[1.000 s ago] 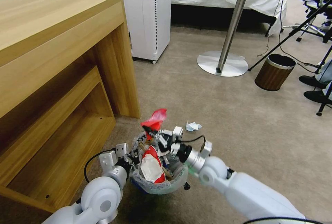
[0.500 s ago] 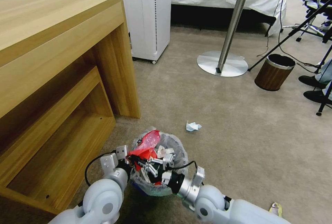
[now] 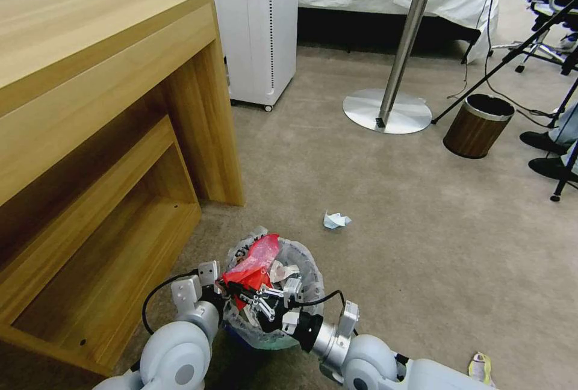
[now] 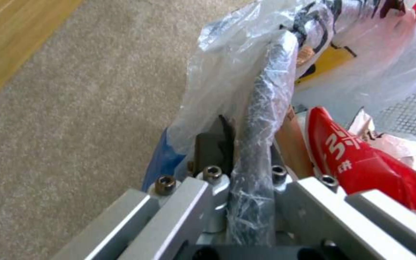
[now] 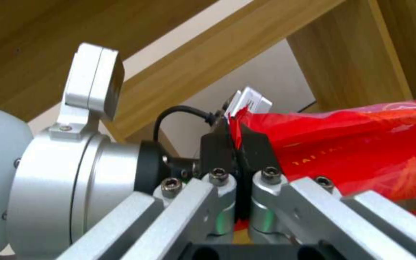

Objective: Pick up the trash bin and place the garbage on the floor into it.

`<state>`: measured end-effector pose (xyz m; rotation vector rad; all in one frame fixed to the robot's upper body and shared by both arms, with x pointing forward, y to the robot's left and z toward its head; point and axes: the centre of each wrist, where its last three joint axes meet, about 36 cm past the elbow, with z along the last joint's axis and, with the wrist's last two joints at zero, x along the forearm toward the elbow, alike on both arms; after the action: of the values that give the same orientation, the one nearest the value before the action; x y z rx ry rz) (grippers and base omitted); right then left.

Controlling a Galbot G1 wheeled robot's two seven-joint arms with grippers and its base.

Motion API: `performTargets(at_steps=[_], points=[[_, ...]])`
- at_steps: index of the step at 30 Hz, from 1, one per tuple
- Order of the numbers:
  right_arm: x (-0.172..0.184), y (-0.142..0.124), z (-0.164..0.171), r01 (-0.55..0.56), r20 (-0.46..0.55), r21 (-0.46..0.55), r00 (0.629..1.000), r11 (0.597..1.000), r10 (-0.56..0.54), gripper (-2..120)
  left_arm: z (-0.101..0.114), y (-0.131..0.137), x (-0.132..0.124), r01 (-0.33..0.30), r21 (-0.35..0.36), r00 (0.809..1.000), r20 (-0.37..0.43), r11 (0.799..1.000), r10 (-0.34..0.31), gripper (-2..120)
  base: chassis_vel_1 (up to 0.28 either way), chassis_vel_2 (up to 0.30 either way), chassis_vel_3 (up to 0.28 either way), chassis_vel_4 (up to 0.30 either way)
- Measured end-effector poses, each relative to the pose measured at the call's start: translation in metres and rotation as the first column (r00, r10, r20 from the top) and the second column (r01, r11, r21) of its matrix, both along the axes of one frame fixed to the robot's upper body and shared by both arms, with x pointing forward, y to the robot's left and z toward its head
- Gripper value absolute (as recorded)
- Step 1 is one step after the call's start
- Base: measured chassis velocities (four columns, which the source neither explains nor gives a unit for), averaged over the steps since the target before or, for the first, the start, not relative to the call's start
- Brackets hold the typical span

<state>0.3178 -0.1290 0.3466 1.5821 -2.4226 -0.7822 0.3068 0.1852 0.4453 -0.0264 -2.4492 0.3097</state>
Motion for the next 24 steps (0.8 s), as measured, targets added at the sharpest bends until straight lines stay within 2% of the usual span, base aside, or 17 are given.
performTargets(at_steps=[6, 18, 24], points=[[-0.004, -0.006, -0.001, 0.003, 0.001, -0.013, 1.000, 1.000, -0.003, 0, -0.001, -0.001, -0.002, -0.004, 0.002, 1.000, -0.003, 1.000, 0.004, 0, 0.000, 0.000, 0.000, 0.000], [-0.018, -0.034, 0.009, 0.025, 0.009, -0.045, 1.000, 0.999, -0.025, 0, -0.005, 0.000, -0.008, -0.009, 0.008, 1.000, -0.016, 1.000, 0.009, 0, 0.000, 0.000, 0.000, 0.000], [-0.022, -0.049, -0.003, 0.024, 0.015, -0.086, 1.000, 0.996, -0.023, 0, -0.006, -0.001, -0.013, -0.007, 0.013, 1.000, -0.020, 1.000, 0.007, 0, 0.000, 0.000, 0.000, 0.000]])
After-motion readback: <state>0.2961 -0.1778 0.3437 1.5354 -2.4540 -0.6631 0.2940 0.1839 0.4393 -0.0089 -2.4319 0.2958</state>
